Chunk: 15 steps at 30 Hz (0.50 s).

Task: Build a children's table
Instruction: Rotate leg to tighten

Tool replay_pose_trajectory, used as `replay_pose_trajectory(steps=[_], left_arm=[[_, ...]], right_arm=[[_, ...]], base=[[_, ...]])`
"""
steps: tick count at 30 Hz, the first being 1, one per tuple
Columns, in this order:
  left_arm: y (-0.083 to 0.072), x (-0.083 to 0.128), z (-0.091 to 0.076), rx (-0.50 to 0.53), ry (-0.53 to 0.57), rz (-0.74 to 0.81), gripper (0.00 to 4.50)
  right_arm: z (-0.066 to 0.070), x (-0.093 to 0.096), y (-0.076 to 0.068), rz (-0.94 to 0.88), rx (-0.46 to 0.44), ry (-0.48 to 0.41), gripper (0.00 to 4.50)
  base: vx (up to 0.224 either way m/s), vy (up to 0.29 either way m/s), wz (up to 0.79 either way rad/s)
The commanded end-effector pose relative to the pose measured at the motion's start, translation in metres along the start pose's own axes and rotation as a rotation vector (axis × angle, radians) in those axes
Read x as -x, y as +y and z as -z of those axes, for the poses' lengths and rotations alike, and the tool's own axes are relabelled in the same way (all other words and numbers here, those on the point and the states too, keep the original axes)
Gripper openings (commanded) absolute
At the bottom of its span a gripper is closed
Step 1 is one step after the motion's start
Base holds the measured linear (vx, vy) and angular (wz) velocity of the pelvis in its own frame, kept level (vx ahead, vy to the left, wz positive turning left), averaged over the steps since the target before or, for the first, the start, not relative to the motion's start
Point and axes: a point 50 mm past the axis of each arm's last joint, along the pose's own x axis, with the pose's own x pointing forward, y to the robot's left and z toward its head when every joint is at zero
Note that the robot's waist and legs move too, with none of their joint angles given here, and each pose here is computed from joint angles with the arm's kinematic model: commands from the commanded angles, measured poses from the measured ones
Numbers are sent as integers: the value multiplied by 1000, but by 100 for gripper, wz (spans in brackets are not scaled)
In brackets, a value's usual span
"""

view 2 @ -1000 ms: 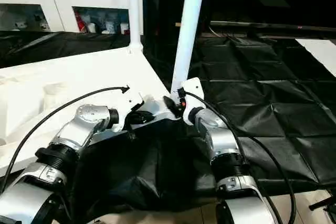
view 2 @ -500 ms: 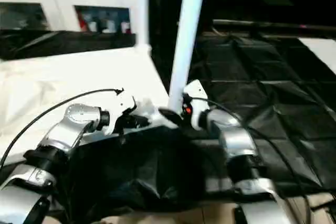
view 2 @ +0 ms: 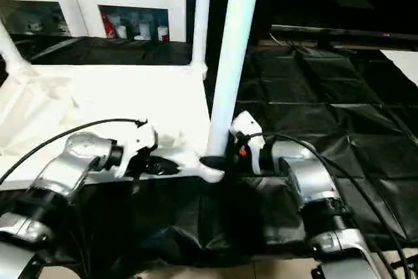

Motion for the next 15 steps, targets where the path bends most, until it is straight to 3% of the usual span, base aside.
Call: replay_pose_trajectory(steps=[1, 5, 9, 15], left_arm=[[-6, -11, -7, -15, -41, 57, 0], [-6, -11, -8, -17, -42, 43, 0], [4, -17, -11, -13, -46, -77, 0], [19, -35, -25, 21, -64, -264, 0]], right_arm=[[21, -16, 17, -126, -77, 82, 219], [23, -18, 20, -132, -79, 78, 212], [25, -25, 20, -69, -94, 46, 211], [31, -50, 3, 306, -204, -1, 205]], base=[[0, 0, 0], [0, 0, 0], [0, 0, 0], [-19, 3, -3]])
